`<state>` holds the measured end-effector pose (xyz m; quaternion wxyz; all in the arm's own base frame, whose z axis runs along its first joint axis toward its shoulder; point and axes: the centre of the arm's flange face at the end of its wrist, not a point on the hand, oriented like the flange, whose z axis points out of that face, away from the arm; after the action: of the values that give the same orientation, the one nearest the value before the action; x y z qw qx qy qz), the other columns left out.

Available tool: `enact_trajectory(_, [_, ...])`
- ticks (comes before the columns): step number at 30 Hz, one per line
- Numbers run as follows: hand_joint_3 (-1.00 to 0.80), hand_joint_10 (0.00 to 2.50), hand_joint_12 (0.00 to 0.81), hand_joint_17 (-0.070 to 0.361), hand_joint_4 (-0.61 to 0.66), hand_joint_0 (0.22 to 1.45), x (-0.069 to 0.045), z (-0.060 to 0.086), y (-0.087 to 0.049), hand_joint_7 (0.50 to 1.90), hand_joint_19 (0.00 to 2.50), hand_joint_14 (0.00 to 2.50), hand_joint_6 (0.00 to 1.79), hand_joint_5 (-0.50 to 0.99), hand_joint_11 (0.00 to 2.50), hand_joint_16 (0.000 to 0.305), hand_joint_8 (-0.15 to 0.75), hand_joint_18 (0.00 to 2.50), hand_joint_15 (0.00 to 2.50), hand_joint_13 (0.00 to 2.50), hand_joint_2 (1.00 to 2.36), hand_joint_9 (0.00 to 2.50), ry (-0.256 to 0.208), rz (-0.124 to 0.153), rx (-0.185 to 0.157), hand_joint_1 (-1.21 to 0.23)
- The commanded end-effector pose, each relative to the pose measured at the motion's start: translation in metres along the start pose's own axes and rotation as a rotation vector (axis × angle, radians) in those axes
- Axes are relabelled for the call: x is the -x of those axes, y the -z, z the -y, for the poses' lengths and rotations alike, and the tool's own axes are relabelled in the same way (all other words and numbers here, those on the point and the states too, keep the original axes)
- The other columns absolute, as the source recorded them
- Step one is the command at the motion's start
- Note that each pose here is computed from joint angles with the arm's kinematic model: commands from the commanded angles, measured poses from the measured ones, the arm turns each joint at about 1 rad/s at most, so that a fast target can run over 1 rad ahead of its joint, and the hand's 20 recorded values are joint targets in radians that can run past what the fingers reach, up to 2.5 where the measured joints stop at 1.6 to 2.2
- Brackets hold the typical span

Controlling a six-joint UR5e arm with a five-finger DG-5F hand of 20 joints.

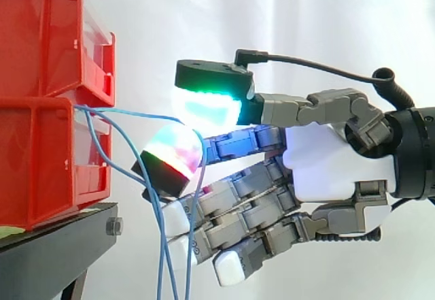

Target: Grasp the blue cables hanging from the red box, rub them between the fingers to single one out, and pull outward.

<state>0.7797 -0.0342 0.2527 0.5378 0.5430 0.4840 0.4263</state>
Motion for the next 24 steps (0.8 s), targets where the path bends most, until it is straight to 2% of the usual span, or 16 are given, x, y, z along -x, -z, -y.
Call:
enact_trajectory(1, [-0.24, 0.01, 0.361, 0.098, 0.24, 0.61, -0.0001, -0.0003, 0.0001, 1.36, 0.44, 0.01, 0.51, -0.07, 0.29, 0.044, 0.271, 0.76, 0.26, 0.82, 1.01, 0.98, 0.000, 0.000, 0.000, -0.45])
enact_trajectory(12, [-0.32, 0.01, 0.361, 0.098, 0.24, 0.58, 0.0010, -0.0002, -0.0001, 1.37, 0.45, 0.01, 0.52, -0.07, 0.31, 0.044, 0.276, 0.76, 0.27, 0.82, 1.01, 0.98, 0.000, 0.001, 0.000, -0.48])
enact_trajectory(17, [-0.49, 0.01, 0.356, 0.096, 0.24, 0.52, -0.0001, -0.0003, 0.0001, 1.36, 0.45, 0.01, 0.52, -0.07, 0.32, 0.043, 0.275, 0.75, 0.27, 0.82, 1.00, 0.97, 0.000, 0.000, 0.000, -0.43])
enact_trajectory(24, [-0.50, 0.01, 0.361, 0.097, 0.25, 0.51, 0.0010, -0.0002, -0.0001, 1.35, 0.45, 0.01, 0.53, -0.07, 0.31, 0.043, 0.275, 0.76, 0.27, 0.83, 1.00, 0.99, 0.000, 0.001, 0.000, -0.38])
